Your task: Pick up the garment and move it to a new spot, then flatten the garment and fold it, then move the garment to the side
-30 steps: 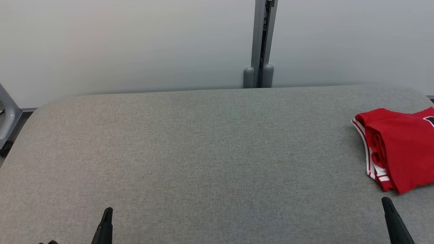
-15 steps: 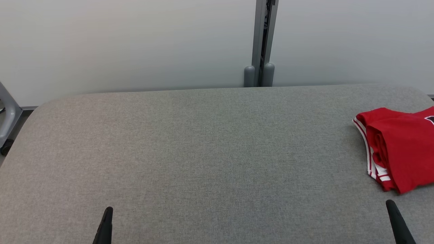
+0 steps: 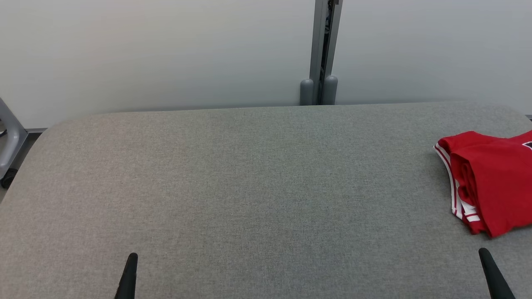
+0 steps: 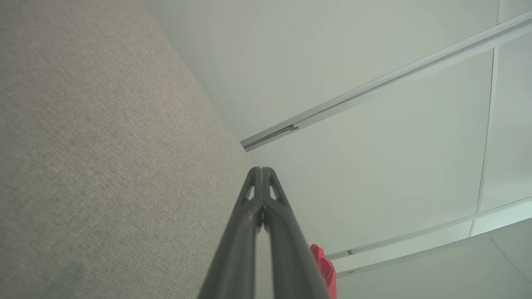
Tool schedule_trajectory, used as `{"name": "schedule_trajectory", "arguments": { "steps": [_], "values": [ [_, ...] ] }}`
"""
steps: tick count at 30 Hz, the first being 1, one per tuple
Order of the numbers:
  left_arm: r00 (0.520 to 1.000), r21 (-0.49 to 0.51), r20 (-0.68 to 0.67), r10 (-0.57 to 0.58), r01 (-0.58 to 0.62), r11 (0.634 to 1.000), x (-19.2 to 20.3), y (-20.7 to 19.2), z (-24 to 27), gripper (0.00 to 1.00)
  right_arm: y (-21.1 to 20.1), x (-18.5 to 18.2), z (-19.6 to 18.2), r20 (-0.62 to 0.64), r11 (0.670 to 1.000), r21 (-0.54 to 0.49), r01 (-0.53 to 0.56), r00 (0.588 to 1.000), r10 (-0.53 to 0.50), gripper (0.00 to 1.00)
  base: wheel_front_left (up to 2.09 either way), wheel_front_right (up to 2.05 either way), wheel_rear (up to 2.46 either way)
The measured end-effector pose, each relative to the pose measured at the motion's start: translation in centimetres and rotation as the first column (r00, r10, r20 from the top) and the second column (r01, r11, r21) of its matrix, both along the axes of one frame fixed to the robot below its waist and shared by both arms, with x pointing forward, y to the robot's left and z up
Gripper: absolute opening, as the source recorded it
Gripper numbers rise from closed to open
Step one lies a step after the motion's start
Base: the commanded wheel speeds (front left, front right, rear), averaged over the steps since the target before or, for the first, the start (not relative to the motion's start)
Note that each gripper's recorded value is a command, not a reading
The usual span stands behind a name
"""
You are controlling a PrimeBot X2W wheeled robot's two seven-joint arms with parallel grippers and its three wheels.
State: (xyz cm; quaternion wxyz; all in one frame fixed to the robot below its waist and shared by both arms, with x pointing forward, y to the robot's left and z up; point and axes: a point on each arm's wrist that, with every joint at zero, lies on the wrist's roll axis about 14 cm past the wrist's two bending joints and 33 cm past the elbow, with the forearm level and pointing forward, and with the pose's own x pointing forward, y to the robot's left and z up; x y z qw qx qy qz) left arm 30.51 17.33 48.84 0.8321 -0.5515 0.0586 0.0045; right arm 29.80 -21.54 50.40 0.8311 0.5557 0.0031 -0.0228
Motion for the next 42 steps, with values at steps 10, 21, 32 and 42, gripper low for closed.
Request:
{"name": "schedule_trajectory", "arguments": {
  "steps": [10, 21, 32, 42],
  "values": [
    [1.000, -0.092, 0.010, 0.009, -0.008, 0.996, -0.2, 0.0, 0.3, 0.00, -0.1, -0.3, 0.1, 0.005, 0.996, 0.090, 0.002, 1.000, -0.002, 0.00, 0.00, 0.00, 0.00],
    [0.999, -0.183, 0.029, 0.020, -0.015, 0.983, -0.2, 0.0, 0.9, 0.00, -0.2, -0.6, 0.3, 0.012, 0.984, 0.176, 0.002, 1.000, -0.004, 0.00, 0.00, 0.00, 0.00],
    [0.999, -0.264, 0.040, 0.031, -0.020, 0.964, -0.4, 0.2, 1.2, 0.00, -0.4, -0.9, 0.3, 0.016, 0.967, 0.257, 0.003, 1.000, -0.007, 0.00, 0.00, 0.00, 0.00],
    [0.997, -0.333, 0.056, 0.044, -0.023, 0.943, -0.5, 0.2, 1.7, 0.00, -0.5, -0.9, 0.7, 0.033, 0.947, 0.321, -0.001, 0.999, -0.010, 0.00, 0.00, 0.00, 0.00]
  ]
}}
